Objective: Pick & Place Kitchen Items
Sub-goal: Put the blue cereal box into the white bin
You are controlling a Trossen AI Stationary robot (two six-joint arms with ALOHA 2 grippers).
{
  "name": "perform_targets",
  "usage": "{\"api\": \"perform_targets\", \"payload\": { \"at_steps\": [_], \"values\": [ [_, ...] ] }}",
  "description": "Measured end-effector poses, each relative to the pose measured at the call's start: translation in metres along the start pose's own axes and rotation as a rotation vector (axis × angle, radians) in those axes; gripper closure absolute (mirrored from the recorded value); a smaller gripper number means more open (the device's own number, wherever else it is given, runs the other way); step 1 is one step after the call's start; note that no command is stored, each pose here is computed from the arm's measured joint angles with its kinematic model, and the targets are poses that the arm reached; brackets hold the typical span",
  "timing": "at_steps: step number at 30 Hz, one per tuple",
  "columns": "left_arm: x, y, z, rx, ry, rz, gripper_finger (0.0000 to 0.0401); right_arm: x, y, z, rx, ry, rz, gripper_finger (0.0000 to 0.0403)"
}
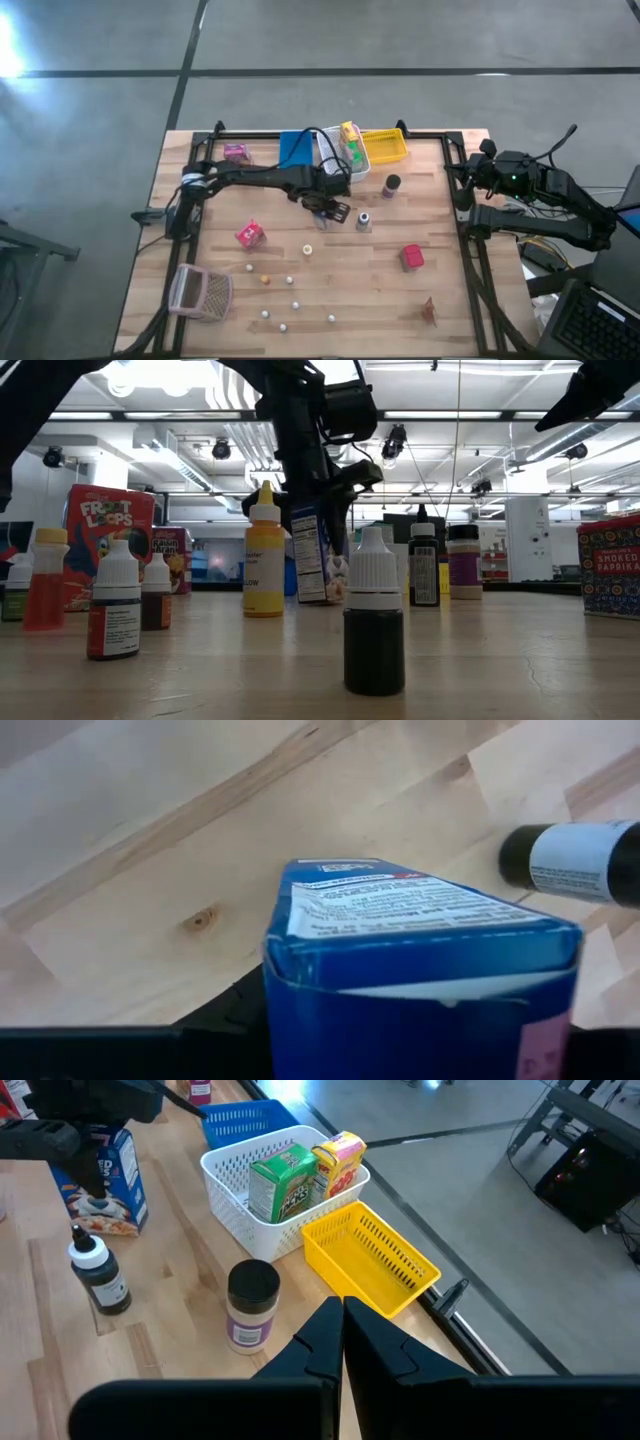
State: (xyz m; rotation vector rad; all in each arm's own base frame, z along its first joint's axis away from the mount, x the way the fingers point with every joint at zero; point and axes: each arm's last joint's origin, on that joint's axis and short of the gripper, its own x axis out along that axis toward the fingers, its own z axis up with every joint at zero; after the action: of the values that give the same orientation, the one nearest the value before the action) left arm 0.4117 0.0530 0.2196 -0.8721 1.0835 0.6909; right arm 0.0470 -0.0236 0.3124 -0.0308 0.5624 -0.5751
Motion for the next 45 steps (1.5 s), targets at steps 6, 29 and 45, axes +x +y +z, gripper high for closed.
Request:
{"api": "perform_targets", "payload": {
  "at_steps": [6, 29, 45],
  "values": [
    [-0.014, 0.009, 0.005, 0.050, 0.006, 0.010, 0.0223, 0.000, 0.000, 0.000, -0.001, 0.000, 0.000, 0.0394],
    [-0.116, 0.044, 0.081, 0.434, -0.251, -0.077, 0.0222, 0.000, 0.000, 0.000, -0.001, 0.000, 0.000, 0.0394],
    [-0.128, 0.085, 0.126, 0.716, -0.401, 0.014, 0.0223, 0.000, 0.000, 0.000, -0.002, 0.000, 0.000, 0.0394]
  ]
}}
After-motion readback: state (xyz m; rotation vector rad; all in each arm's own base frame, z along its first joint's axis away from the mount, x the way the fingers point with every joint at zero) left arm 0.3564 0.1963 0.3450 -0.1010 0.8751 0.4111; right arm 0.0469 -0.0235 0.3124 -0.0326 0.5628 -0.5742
